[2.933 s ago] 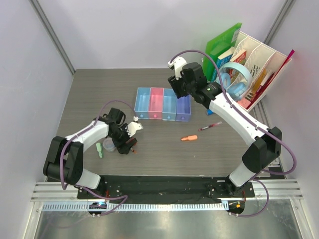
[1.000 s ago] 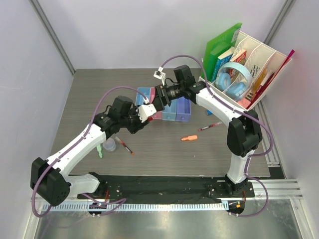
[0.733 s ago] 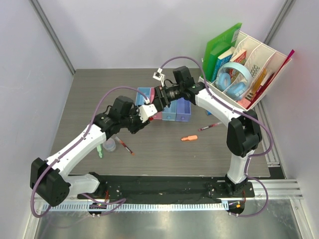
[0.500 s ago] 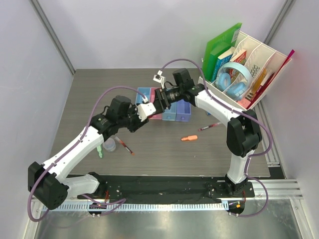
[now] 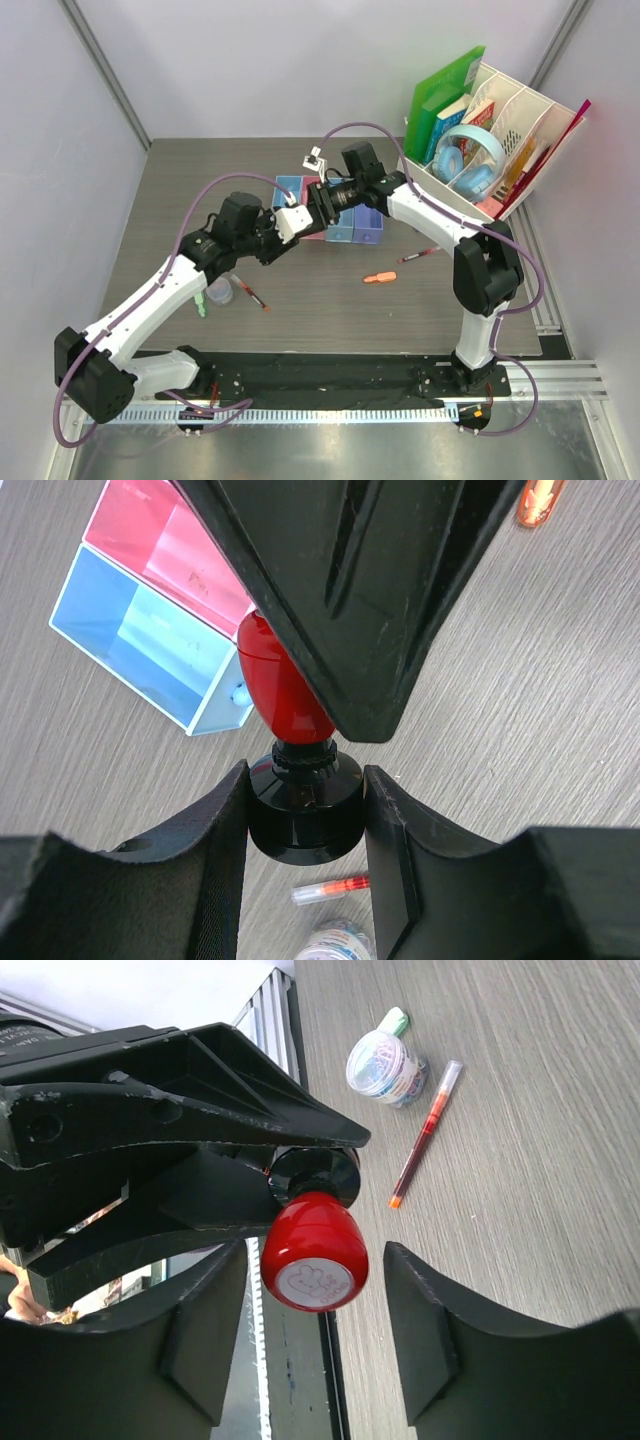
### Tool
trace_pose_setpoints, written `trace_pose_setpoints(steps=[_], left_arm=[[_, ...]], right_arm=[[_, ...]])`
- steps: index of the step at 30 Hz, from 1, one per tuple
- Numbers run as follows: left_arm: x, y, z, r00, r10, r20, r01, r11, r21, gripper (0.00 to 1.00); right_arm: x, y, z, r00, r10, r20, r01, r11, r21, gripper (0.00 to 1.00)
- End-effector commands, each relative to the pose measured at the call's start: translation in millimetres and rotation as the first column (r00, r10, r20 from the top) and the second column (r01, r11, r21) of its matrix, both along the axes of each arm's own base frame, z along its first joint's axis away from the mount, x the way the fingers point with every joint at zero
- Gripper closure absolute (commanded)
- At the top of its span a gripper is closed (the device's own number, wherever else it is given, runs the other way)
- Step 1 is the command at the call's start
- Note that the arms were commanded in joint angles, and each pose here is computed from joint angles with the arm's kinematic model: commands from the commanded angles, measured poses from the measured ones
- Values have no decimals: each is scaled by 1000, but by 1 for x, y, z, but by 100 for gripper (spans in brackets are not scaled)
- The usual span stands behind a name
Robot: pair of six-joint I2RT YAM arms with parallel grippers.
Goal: Sort the stationery into containers
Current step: Pick up the stationery from the center of the board, then place the stationery in the storage box.
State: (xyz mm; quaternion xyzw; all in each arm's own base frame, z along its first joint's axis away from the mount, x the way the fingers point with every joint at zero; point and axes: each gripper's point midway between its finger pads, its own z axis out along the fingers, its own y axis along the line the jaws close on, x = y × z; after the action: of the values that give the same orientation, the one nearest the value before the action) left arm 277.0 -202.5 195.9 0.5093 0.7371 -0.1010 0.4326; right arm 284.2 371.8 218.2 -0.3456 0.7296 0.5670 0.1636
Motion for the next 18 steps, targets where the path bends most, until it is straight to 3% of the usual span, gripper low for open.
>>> trace_pose_setpoints(steps=[1,4,7,12,14,15,17,18], left_arm=[[5,-7,13,999,-1,49,4,999,-45,100],[5,-7,11,999,-3,47,6,999,-43,100],[5,-7,9,999,-6,43,7,999,-41,100],[5,-6,5,999,-3,38,5,999,-35,100],[5,-5,5,999,2,41,-1,1000,-31,87],[5,-5,4,999,6,40,-4,1000,-29,64],[7,-4,6,999,11,52,-10,1000,-28,48],[7,-3,6,999,11,53,-10,1000,-25,30]], right_arm=[[-2,9,21,998,30,55,-33,998,53,40],[-5,12,22,998,38,53,-41,998,54,45],[-7,13,25,997,44,59,-48,997,59,61],[-10,16,28,997,44,68,-48,997,59,69],[-10,16,29,996,41,75,-45,997,59,70],[-9,16,28,996,34,81,-39,998,56,71],[-7,15,25,996,23,88,-27,999,46,71],[-4,14,23,995,11,95,-14,999,35,71]])
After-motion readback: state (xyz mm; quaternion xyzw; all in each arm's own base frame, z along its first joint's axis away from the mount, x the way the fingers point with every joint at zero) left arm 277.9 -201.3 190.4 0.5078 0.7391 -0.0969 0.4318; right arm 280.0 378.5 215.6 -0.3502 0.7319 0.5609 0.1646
